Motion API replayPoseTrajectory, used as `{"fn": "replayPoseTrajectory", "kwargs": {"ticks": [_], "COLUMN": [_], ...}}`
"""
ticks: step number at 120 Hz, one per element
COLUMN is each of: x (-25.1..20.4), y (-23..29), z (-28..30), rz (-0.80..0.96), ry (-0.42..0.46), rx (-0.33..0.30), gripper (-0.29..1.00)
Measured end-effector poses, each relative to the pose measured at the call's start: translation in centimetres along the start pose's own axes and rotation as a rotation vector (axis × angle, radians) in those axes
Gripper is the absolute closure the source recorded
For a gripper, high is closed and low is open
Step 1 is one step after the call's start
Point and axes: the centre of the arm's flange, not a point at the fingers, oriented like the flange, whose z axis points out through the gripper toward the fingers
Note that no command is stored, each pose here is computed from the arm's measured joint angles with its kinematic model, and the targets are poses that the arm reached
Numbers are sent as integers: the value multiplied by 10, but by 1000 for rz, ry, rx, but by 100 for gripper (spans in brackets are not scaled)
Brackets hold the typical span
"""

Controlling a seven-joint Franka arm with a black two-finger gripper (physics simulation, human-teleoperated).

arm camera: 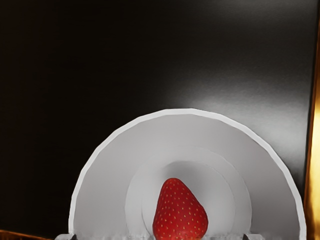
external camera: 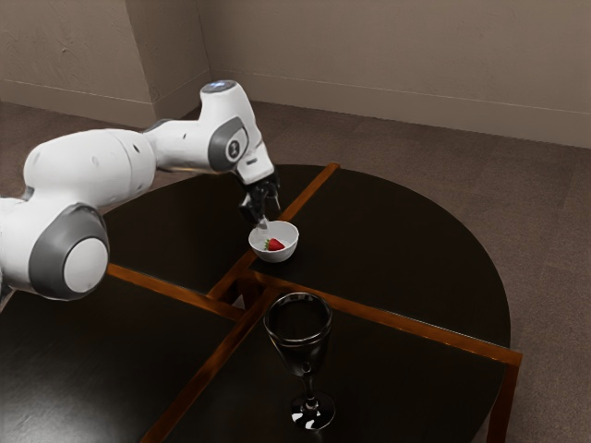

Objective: Take strawberry from the bowl

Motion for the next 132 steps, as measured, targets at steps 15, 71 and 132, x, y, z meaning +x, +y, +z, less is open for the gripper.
{"fn": "replayPoseTrajectory", "kwargs": {"ticks": [15,71,132], "x": [-6,-5,-10], "y": [-5,-5,-8], "z": [9,51,79], "rz": [37,110,132], "ry": [-15,-7,-4], "rx": [-33,-86,-71], "gripper": [34,38,43]}}
